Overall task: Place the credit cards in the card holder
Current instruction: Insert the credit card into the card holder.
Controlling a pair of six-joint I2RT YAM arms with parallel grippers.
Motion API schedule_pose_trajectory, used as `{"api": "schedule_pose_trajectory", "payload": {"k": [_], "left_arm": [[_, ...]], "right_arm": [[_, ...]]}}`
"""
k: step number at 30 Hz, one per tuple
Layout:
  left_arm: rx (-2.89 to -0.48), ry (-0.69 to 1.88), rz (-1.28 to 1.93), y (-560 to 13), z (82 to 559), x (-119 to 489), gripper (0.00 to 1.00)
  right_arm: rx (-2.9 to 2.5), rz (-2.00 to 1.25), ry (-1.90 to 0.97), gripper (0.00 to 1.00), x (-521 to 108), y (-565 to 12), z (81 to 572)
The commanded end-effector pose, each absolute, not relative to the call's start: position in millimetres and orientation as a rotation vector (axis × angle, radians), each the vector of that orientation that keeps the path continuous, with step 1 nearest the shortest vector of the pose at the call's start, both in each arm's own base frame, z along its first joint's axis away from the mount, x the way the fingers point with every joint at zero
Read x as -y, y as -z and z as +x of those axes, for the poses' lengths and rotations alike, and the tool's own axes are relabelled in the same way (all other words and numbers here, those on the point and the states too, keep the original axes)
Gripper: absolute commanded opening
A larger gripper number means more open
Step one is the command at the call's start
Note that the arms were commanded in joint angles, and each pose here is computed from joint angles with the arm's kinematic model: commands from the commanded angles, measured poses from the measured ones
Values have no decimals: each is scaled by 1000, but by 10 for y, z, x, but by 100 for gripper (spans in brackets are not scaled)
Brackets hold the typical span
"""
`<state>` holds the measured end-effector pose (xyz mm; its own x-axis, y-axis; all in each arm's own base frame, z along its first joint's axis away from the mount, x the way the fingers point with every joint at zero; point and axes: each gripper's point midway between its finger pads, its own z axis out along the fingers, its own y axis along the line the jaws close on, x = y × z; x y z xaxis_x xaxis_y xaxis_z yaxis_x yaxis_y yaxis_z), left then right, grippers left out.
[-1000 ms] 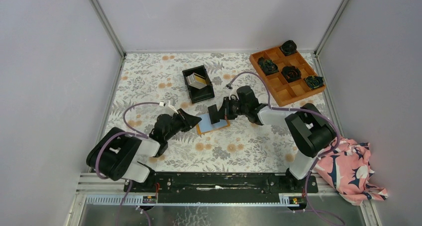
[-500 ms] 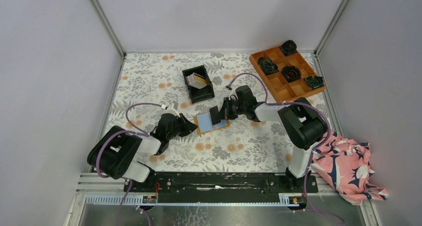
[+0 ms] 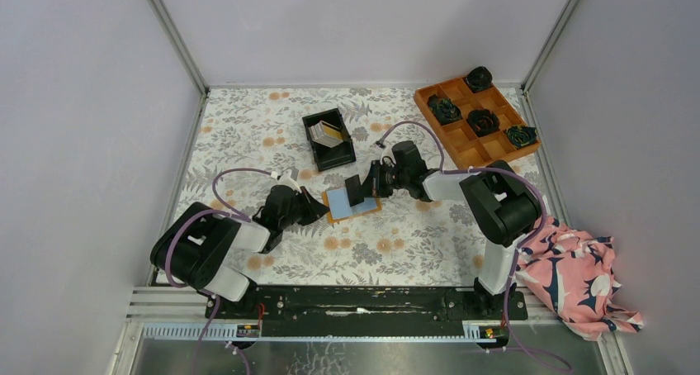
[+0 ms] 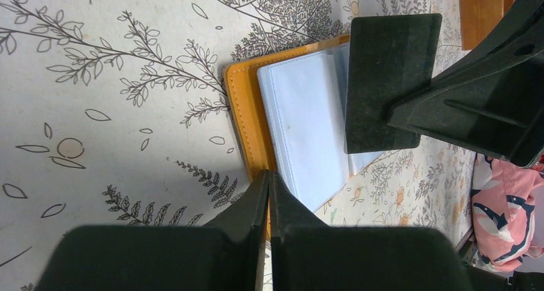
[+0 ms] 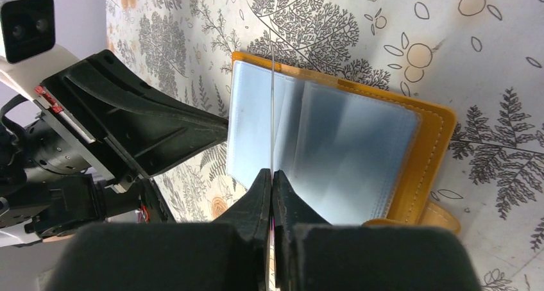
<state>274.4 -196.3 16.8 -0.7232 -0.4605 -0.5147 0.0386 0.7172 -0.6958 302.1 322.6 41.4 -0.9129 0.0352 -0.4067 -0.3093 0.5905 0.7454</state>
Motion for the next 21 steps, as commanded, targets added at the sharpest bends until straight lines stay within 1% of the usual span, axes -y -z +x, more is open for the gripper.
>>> {"api": "schedule_pose_trajectory", "payload": {"k": [1, 11, 21], "left_arm": [[-2267, 886, -303, -42, 2686, 1917, 4], [-2276, 876, -301, -22, 2659, 1901, 3], [-2283, 878, -297, 1, 2654, 1917, 2]], "right_arm": [[-2402, -214, -1313, 0, -3280, -533, 3034], [-2411, -172, -1286, 0, -3233, -459, 3027], [-2434, -159, -1336, 0, -3234, -426, 2918]]}}
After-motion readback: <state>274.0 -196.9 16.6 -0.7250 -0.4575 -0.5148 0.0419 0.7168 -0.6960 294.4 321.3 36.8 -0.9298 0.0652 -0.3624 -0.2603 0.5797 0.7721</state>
